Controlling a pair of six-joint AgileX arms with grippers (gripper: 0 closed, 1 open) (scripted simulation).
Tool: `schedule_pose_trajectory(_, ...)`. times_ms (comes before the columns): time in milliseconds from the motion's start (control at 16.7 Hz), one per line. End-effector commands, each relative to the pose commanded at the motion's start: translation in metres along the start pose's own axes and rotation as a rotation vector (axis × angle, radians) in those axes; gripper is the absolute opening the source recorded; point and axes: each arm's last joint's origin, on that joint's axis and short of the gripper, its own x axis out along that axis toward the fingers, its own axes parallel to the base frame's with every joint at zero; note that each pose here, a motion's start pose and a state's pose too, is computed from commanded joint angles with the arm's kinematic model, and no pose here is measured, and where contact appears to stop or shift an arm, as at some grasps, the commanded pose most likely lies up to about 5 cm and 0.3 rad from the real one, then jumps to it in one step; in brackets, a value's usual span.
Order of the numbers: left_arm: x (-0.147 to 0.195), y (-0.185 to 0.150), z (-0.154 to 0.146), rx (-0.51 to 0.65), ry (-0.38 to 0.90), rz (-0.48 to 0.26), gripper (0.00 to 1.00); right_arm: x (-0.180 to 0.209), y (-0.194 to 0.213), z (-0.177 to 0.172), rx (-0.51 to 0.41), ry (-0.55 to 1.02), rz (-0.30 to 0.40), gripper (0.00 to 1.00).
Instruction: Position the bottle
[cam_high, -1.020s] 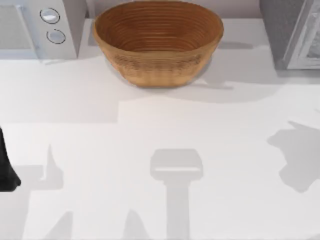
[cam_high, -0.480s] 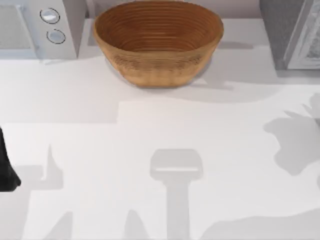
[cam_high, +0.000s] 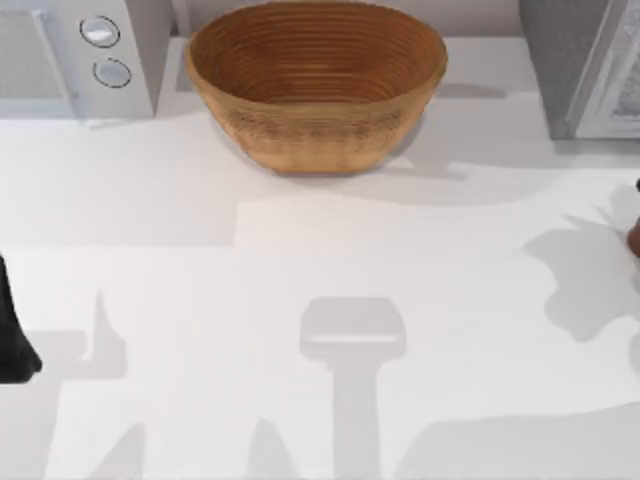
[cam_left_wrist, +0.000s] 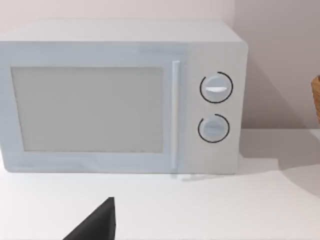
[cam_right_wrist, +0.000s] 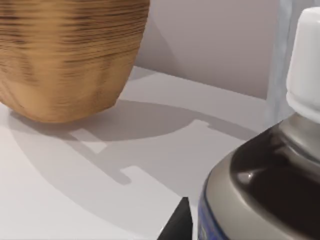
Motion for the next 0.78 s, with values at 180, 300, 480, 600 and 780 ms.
schedule_pose_trajectory(180, 0.0000, 0.0000, 0.0000, 0.000, 0.000, 0.000, 1.00, 0.0000, 0.0000, 0.0000, 0.000, 0.000, 0.000, 0.38)
schedule_pose_trajectory(300, 0.0000, 0.0000, 0.0000, 0.000, 0.000, 0.000, 1.00, 0.0000, 0.0000, 0.0000, 0.000, 0.000, 0.000, 0.53)
schedule_pose_trajectory(480, 0.0000, 0.0000, 0.0000, 0.000, 0.000, 0.000, 1.00, 0.0000, 0.0000, 0.0000, 0.000, 0.000, 0.000, 0.75)
schedule_pose_trajectory(600, 0.0000, 0.0000, 0.0000, 0.000, 0.000, 0.000, 1.00, 0.0000, 0.0000, 0.0000, 0.000, 0.000, 0.000, 0.90)
schedule_pose_trajectory(780, 0.0000, 0.0000, 0.0000, 0.000, 0.000, 0.000, 1.00, 0.0000, 0.0000, 0.0000, 0.000, 0.000, 0.000, 1.00)
